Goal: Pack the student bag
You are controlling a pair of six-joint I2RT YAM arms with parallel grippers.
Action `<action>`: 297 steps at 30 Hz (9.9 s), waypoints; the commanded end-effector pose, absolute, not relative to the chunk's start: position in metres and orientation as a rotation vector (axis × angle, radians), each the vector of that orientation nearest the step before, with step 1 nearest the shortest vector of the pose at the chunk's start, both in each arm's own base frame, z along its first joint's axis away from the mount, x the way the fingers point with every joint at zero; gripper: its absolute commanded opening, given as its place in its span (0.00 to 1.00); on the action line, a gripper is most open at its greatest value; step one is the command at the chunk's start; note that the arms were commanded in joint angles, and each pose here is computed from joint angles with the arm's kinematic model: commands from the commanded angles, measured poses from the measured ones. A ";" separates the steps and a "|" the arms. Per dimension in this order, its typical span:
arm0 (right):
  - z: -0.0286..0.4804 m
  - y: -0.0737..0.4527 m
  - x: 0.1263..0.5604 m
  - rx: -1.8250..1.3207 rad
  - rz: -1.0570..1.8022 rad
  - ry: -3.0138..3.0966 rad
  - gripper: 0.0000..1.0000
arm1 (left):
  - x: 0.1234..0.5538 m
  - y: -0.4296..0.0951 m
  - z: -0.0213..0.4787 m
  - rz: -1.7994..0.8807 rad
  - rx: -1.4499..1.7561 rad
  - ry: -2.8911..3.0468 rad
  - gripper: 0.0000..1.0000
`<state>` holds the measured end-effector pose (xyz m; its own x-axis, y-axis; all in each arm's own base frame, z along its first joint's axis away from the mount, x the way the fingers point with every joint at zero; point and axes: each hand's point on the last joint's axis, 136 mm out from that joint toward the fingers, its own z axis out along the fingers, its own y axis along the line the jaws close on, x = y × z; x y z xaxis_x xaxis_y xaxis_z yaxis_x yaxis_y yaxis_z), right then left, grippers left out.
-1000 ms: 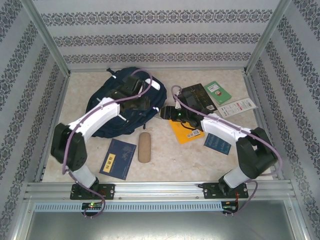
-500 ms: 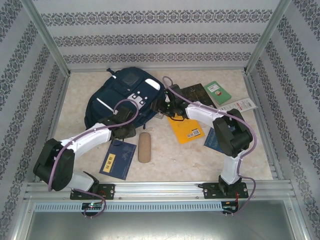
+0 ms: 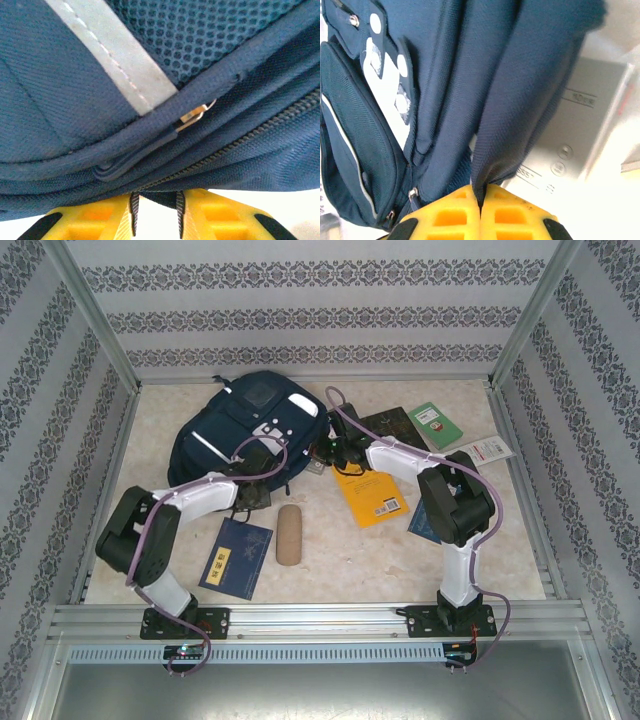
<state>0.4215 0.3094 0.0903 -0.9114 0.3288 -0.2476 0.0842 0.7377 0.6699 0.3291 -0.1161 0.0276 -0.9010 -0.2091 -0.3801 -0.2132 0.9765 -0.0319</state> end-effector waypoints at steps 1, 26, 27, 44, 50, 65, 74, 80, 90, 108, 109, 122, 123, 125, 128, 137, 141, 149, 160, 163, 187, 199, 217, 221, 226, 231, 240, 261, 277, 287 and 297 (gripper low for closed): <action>0.099 0.309 0.426 0.331 0.995 2.573 0.00 | 0.370 -0.113 0.035 0.029 -0.237 2.656 0.29; 0.130 0.323 0.434 0.517 1.208 2.525 0.00 | 0.364 -0.186 0.049 -0.170 -0.035 2.492 0.40; 0.128 0.324 0.433 0.519 1.207 2.529 0.00 | 0.367 -0.191 0.048 -0.169 -0.030 2.487 0.41; 0.102 0.322 0.423 0.535 1.179 2.595 0.00 | 0.415 -0.184 0.034 0.054 -0.172 2.405 0.38; 0.100 0.321 0.420 0.532 1.175 2.606 0.00 | 0.425 -0.180 0.024 0.093 -0.199 2.410 0.22; 0.129 0.285 0.449 0.523 1.133 2.512 0.00 | 0.395 -0.136 0.057 0.171 -0.254 2.443 0.00; 0.155 0.245 0.475 0.524 1.080 2.432 0.00 | 0.369 -0.074 0.069 0.198 -0.343 2.508 0.00; 0.160 0.217 0.495 0.526 1.012 2.399 0.00 | 0.355 -0.035 0.073 0.198 -0.414 2.536 0.00; 0.156 0.192 0.530 0.514 0.937 2.397 0.00 | 0.351 -0.076 0.080 -0.126 -0.240 2.585 0.00; 0.137 0.266 0.422 0.500 0.988 2.592 0.56 | 0.353 -0.166 0.109 -0.398 0.030 2.552 0.00; 0.132 0.277 0.413 0.499 1.015 2.608 0.56 | 0.353 -0.168 0.108 -0.397 0.035 2.555 0.00; 0.105 0.352 0.379 0.602 1.211 2.671 0.54 | 0.342 -0.175 0.101 -0.372 0.078 2.586 0.00; 0.101 0.353 0.381 0.612 1.204 2.670 0.51 | 0.341 -0.175 0.101 -0.366 0.078 2.587 0.00; 0.095 0.354 0.383 0.632 1.193 2.673 0.42 | 0.341 -0.174 0.102 -0.358 0.078 2.589 0.00; 0.092 0.351 0.387 0.634 1.153 2.666 0.25 | 0.339 -0.172 0.102 -0.347 0.080 2.593 0.00; 0.135 0.315 0.409 0.469 0.960 2.581 0.00 | 0.339 -0.134 0.098 -0.099 0.055 2.637 0.00; 0.161 0.292 0.424 0.385 0.887 2.547 0.00 | 0.347 -0.108 0.100 -0.022 -0.011 2.654 0.00; 0.186 0.228 0.448 0.366 0.774 2.504 0.00 | 0.376 -0.053 0.096 0.071 -0.158 2.691 0.00; 0.185 0.195 0.457 0.365 0.761 2.489 0.00 | 0.419 -0.043 0.078 0.045 -0.171 2.730 0.00; 0.186 0.209 0.462 0.295 0.773 2.494 0.00 | 0.413 -0.041 0.094 0.047 -0.183 2.700 0.00; 0.177 0.298 0.479 -0.005 0.806 2.532 0.00 | 0.335 -0.141 0.142 -0.305 0.063 2.666 0.00; 0.164 0.237 0.483 0.065 0.648 2.532 0.00 | 0.319 -0.076 0.102 0.056 -0.036 2.865 0.00; 0.169 0.184 0.497 0.164 0.585 2.485 0.00 | 0.373 -0.025 0.069 0.031 -0.264 2.943 0.00; 0.181 0.181 0.517 0.157 0.581 2.449 0.00 | 0.368 -0.056 0.087 -0.151 -0.222 2.891 0.00; 0.188 0.172 0.546 0.170 0.547 2.432 0.00 | 0.348 -0.114 0.109 -0.373 -0.080 2.853 0.00; 0.192 0.158 0.552 0.222 0.541 2.446 0.36 | 0.332 -0.172 0.114 -0.425 0.064 2.847 0.00; 0.170 0.169 0.460 0.394 0.646 2.556 0.60 | 0.331 -0.221 0.097 -0.420 0.139 2.848 0.00; 0.103 0.308 0.353 0.649 1.076 2.708 0.56 | 0.315 -0.233 0.085 -0.340 0.220 2.871 0.00; 0.105 0.272 0.366 0.631 0.930 2.643 0.00 | 0.336 -0.131 0.078 0.265 0.249 2.967 0.00; 0.108 0.264 0.362 0.592 0.912 2.640 0.00 | 0.408 -0.059 0.063 0.336 0.067 2.990 0.00; 0.111 0.267 0.359 0.555 0.930 2.647 0.00 | 0.458 -0.042 0.055 0.360 0.039 2.952 0.00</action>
<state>0.3609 0.2824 0.1023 -0.8932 0.4403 -0.0909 0.2742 0.6939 0.6658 0.4434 -0.0770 0.0453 -0.9900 0.0593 -0.1278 0.0418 0.9899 0.1358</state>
